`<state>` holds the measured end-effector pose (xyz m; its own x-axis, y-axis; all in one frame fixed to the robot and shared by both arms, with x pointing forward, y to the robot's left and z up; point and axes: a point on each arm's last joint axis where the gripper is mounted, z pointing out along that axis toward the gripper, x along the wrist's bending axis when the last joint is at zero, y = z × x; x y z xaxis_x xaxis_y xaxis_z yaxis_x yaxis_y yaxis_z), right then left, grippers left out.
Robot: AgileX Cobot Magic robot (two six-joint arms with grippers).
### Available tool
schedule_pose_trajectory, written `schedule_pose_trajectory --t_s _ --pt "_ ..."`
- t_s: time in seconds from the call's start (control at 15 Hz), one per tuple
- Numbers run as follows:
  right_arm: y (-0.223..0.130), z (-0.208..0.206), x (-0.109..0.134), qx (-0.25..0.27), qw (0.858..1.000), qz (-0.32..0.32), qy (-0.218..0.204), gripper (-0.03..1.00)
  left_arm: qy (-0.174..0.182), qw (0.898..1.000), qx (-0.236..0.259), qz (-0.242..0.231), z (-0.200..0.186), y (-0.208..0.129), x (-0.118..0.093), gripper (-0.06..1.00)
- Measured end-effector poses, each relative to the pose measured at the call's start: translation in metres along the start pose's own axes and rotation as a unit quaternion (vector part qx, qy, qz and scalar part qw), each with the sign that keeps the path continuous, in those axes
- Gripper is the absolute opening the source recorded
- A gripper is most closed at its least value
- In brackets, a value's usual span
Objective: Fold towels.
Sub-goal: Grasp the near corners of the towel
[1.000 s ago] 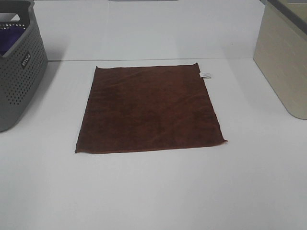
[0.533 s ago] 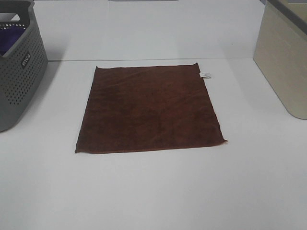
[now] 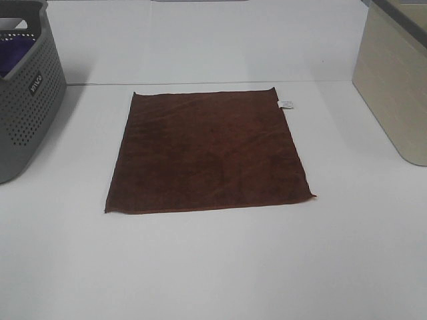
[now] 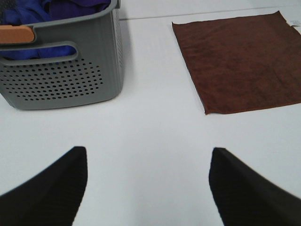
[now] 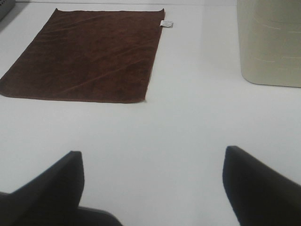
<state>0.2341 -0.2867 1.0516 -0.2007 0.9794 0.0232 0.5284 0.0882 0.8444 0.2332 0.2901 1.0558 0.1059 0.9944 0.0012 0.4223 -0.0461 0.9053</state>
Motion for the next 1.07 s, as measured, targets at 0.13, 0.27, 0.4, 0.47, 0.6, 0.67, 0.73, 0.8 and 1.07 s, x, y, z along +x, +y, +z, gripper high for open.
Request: schedule_pose_trajectory --t_s 0.13,0.27,0.4,0.47,0.6,0.67,0.73,0.8,1.07 --pt "0.017 0.010 -0.003 0.003 1.000 0.006 -0.002 0.76 0.012 1.000 -0.007 0.005 0.002 0.008 0.003 0.69" --pt "0.034 0.031 -0.007 0.018 1.000 0.014 -0.006 0.76 0.015 1.000 -0.002 0.003 0.013 0.019 0.006 0.69" --pt "0.048 0.052 -0.010 0.036 0.999 0.015 0.000 0.76 0.017 1.000 0.005 -0.003 0.028 0.031 0.008 0.69" --pt "0.052 0.062 -0.011 0.051 0.999 0.016 0.002 0.76 0.014 1.000 0.014 -0.008 0.038 0.036 0.010 0.69" --pt "0.057 0.091 -0.015 0.101 0.995 0.023 0.002 0.76 -0.001 0.998 0.055 -0.036 0.069 0.047 0.011 0.69" --pt "0.058 0.101 -0.016 0.119 0.993 0.026 0.002 0.76 -0.008 0.996 0.071 -0.053 0.082 0.050 0.012 0.69" --pt "0.059 0.113 -0.017 0.138 0.990 0.028 0.001 0.76 -0.016 0.993 0.096 -0.073 0.097 0.051 0.012 0.69" --pt "0.058 0.123 -0.019 0.156 0.987 0.032 0.001 0.76 -0.025 0.988 0.119 -0.098 0.114 0.051 0.012 0.69" --pt "0.054 0.165 -0.020 0.224 0.972 0.070 0.011 0.76 -0.048 0.950 0.220 -0.217 0.177 0.039 0.010 0.69"
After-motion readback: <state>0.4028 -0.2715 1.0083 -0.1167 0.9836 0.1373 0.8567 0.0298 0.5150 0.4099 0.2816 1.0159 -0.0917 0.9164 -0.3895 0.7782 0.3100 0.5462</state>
